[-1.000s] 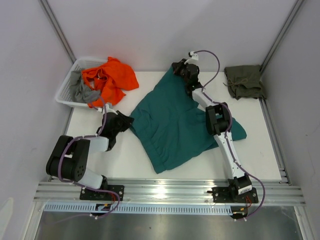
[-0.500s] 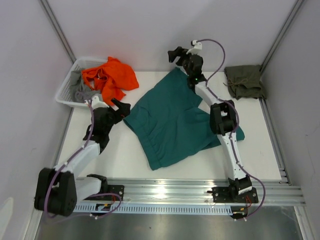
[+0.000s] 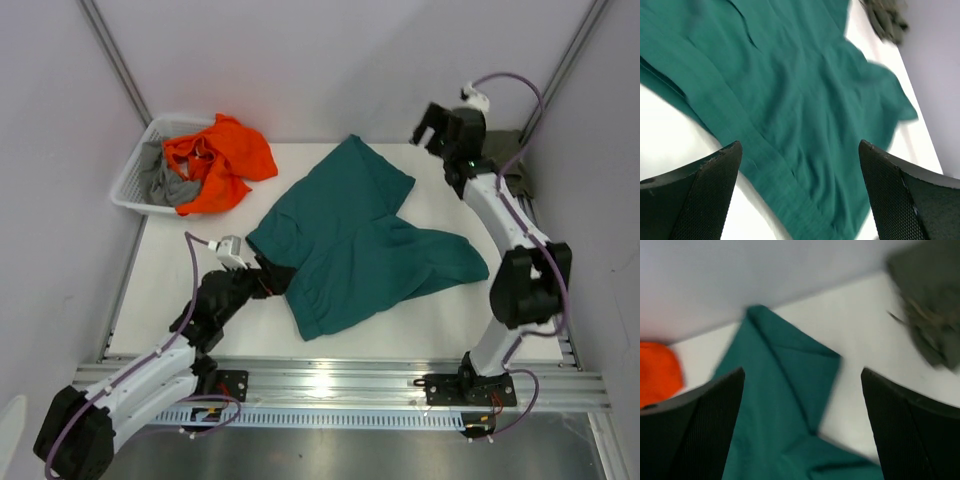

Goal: Fold and stack the shorts
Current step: Flatten the shorts out

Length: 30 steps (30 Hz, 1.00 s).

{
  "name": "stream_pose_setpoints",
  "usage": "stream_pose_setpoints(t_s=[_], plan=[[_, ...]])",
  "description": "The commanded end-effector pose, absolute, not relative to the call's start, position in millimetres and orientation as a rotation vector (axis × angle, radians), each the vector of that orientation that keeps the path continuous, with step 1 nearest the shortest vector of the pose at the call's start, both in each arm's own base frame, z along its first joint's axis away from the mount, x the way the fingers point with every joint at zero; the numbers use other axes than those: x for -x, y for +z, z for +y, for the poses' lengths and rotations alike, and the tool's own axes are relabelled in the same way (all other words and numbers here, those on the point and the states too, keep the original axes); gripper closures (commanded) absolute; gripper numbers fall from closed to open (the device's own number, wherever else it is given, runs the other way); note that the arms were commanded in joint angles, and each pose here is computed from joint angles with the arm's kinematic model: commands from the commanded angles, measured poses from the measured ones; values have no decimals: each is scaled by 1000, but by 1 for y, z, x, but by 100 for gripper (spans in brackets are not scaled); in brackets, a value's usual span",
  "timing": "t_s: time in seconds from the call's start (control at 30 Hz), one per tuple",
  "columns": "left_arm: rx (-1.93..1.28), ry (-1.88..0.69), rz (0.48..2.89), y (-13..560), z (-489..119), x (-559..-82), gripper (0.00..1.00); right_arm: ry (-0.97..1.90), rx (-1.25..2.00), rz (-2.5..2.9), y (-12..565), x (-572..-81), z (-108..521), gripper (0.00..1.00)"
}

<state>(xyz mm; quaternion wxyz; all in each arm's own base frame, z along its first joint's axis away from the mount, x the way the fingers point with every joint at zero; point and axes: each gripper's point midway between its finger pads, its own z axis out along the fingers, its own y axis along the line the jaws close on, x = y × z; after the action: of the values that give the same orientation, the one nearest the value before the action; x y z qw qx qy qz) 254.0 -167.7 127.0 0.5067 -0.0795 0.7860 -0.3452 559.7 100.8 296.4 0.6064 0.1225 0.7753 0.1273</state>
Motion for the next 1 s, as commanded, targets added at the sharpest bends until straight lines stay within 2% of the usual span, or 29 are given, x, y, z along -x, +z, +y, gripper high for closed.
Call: stream_pose_setpoints(t_s=[0.0, 0.03, 0.1, 0.17, 0.2, 0.3, 0.43, 0.47, 0.5, 0.53, 0.67, 0.83, 0.97], plan=[[110, -947, 1827, 139, -187, -230, 1, 123, -493, 1946, 234, -490, 54, 0], [96, -974, 1819, 140, -191, -224, 1, 126, -540, 1907, 249, -469, 41, 0], [47, -1056, 1797, 137, -205, -205, 1, 117, -624, 1994, 208, -432, 29, 0], [18, -1075, 1809, 131, -214, -194, 1, 120, -709, 1986, 201, -403, 8, 2], [16, -1065, 1808, 129, -215, -192, 1, 71, -755, 2025, 173, -382, -1, 6], [-28, -1052, 1844, 115, -224, -184, 1, -48, -917, 1975, 152, -338, -33, 16], [-56, -1026, 1906, 89, -228, -182, 1, -69, -938, 1919, 151, -312, -52, 21], [-66, -1035, 1893, 91, -230, -182, 1, -74, -940, 1895, 155, -313, -60, 23], [-78, -1025, 1906, 86, -231, -182, 1, -60, -922, 1903, 154, -315, -60, 30], [-93, -1027, 1916, 83, -233, -181, 1, -9, -890, 1928, 151, -321, -53, 31], [-139, -1001, 1995, 60, -241, -181, 1, -16, -875, 2065, 120, -339, -47, 32], [-149, -1014, 2036, 46, -247, -179, 1, -16, -932, 2052, 99, -337, -45, 28], [-147, -1050, 2033, 43, -250, -176, 1, 23, -949, 2035, 92, -346, -46, 33]])
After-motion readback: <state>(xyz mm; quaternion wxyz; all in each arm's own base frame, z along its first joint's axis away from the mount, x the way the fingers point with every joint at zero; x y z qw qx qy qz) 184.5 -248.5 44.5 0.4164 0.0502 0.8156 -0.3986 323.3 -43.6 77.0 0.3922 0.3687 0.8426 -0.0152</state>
